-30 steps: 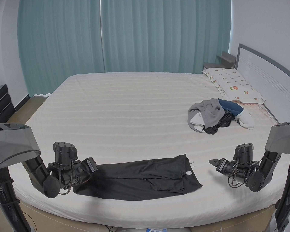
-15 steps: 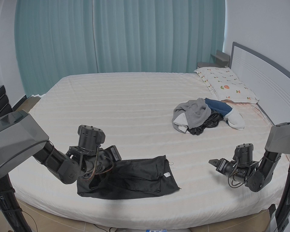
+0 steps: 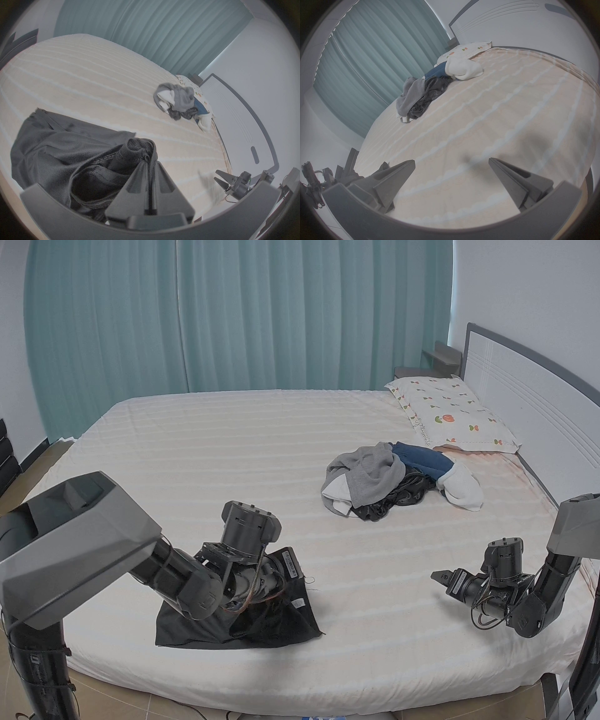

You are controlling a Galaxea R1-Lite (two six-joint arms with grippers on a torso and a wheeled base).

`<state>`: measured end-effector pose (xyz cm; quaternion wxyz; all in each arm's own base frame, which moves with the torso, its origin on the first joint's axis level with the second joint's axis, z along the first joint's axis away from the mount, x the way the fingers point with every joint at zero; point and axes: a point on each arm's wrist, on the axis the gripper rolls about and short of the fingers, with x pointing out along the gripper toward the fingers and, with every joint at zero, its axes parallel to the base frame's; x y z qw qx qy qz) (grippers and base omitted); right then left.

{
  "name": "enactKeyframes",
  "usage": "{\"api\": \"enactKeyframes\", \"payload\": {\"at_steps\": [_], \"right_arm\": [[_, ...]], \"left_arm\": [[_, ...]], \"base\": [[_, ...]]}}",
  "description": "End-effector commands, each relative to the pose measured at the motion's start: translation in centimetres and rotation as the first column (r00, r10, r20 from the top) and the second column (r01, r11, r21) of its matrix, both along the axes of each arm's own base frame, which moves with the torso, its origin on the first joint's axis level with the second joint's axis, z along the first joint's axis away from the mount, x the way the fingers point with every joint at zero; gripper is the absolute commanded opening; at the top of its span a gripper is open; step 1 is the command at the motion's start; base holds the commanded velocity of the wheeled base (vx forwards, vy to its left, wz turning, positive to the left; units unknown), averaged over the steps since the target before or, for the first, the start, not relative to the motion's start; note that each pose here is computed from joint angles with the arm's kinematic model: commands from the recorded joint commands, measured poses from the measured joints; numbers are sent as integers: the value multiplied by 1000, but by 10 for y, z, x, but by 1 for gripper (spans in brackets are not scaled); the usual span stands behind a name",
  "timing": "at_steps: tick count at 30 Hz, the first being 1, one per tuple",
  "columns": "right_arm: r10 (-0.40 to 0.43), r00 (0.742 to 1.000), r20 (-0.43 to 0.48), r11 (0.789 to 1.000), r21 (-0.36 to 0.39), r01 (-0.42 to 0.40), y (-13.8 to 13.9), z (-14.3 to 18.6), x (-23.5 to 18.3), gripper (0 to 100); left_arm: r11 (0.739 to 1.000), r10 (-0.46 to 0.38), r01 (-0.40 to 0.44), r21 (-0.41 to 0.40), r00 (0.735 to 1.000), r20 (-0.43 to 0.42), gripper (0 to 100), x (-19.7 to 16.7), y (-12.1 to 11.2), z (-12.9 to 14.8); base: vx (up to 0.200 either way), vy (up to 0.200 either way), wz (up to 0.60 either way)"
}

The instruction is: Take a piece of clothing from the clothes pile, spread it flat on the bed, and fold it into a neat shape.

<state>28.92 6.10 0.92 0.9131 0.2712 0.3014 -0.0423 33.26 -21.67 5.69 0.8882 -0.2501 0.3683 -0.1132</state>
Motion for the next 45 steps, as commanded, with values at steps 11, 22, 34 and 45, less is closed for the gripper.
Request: {"api": "enactKeyframes", "payload": {"at_steps": [11, 22, 34, 45], "right_arm": [[2, 1000, -3, 1000, -1, -2, 1, -1, 0, 100], [8, 1000, -11, 1000, -2, -8, 2, -2, -2, 100], [16, 1000, -16, 1000, 1, -16, 5, -3, -4, 100], [49, 999, -21, 996, 79, -47, 8, -1, -4, 100]], "left_arm": [[998, 69, -69, 0, 997, -38, 100, 10, -14, -27], [985, 150, -155, -70, 986, -73, 100, -13, 19, 0], [936, 242, -282, -213, 951, -193, 100, -49, 86, 2], [919, 251, -305, -251, 942, -225, 100, -53, 112, -9]], "base": [[0, 0, 0], [0, 0, 0], [0, 0, 0], [-164, 0, 0]]}}
